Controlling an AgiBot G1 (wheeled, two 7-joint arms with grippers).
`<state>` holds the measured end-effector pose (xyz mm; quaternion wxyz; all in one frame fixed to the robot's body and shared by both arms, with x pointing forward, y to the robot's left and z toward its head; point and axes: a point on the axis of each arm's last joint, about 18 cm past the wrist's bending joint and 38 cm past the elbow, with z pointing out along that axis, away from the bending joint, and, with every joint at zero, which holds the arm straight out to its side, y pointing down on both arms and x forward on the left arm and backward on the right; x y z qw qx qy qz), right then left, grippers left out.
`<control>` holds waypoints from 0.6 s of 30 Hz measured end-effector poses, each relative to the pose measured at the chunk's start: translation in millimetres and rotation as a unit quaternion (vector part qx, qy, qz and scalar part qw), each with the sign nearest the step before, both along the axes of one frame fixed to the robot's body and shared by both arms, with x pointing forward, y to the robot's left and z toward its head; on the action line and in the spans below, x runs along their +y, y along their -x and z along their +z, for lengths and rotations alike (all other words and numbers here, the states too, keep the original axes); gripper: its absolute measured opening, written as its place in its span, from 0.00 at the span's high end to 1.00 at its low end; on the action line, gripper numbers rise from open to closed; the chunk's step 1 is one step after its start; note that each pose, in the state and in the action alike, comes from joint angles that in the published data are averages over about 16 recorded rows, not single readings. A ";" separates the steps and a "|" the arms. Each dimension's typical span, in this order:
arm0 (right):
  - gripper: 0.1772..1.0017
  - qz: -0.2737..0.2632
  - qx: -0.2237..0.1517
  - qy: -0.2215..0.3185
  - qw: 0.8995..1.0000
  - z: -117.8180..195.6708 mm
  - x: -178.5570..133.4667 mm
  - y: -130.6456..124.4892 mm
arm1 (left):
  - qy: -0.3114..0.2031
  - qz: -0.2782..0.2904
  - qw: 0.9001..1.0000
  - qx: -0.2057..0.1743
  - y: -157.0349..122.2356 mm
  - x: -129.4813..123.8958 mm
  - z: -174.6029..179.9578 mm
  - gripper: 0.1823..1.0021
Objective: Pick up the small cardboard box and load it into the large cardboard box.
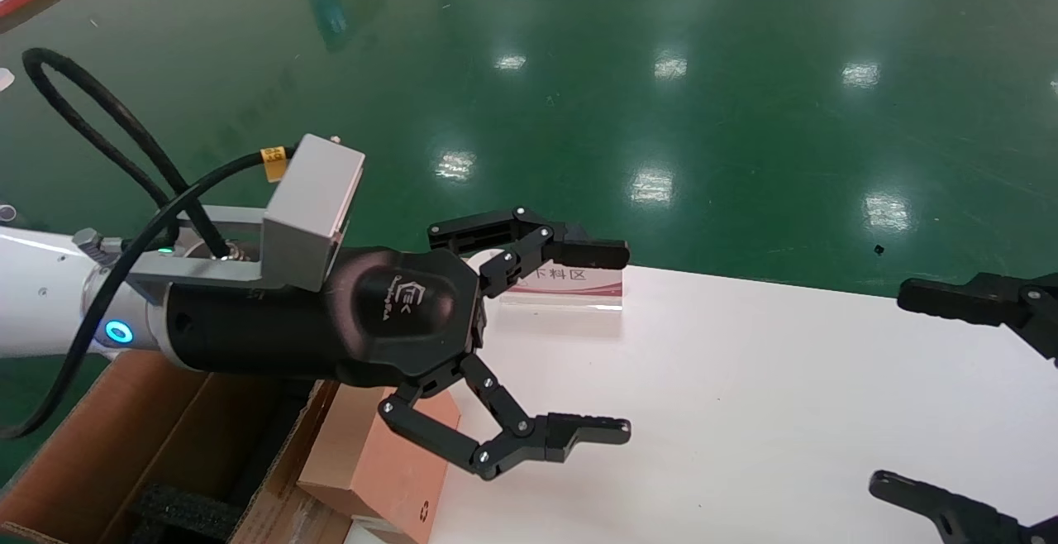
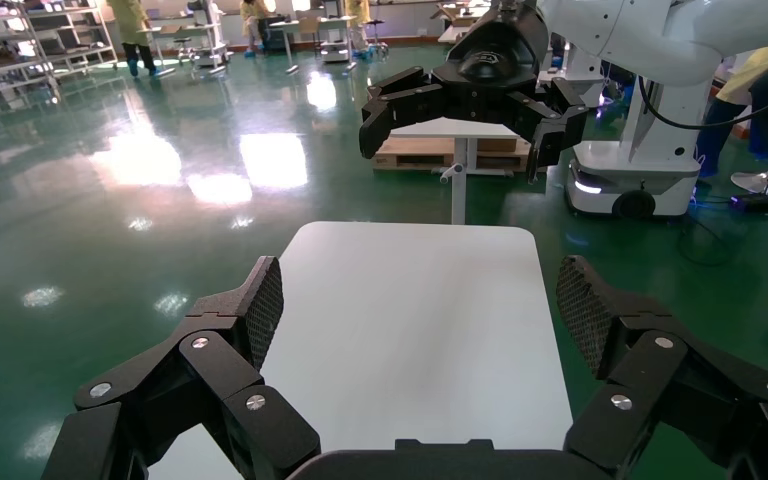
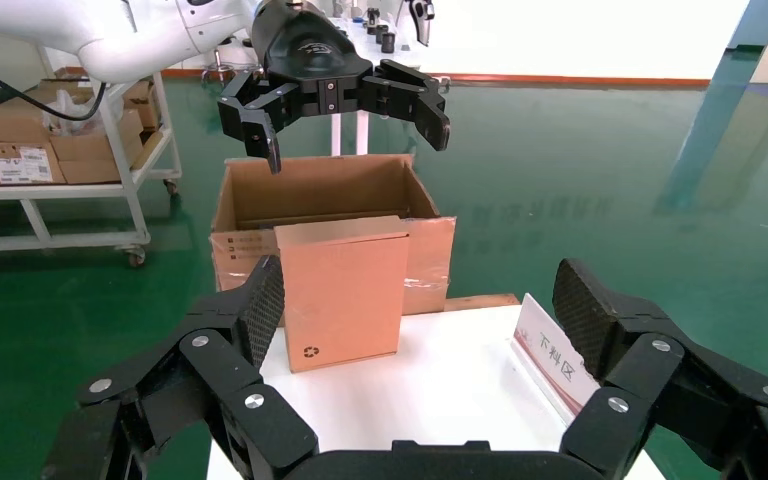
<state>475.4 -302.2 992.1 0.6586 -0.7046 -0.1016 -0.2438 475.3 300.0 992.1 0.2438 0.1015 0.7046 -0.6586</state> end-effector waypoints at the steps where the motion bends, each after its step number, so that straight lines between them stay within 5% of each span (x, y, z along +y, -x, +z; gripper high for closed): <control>1: 0.00 0.000 0.000 0.000 1.000 0.0 0.0 0.0 | 0.000 0.000 1.000 0.000 0.0 0.0 0.0 0.00; 18: 0.00 0.000 0.000 0.000 1.000 0.0 0.0 0.0 | -0.017 0.017 1.000 0.016 -3.3 1.2 -2.0 0.00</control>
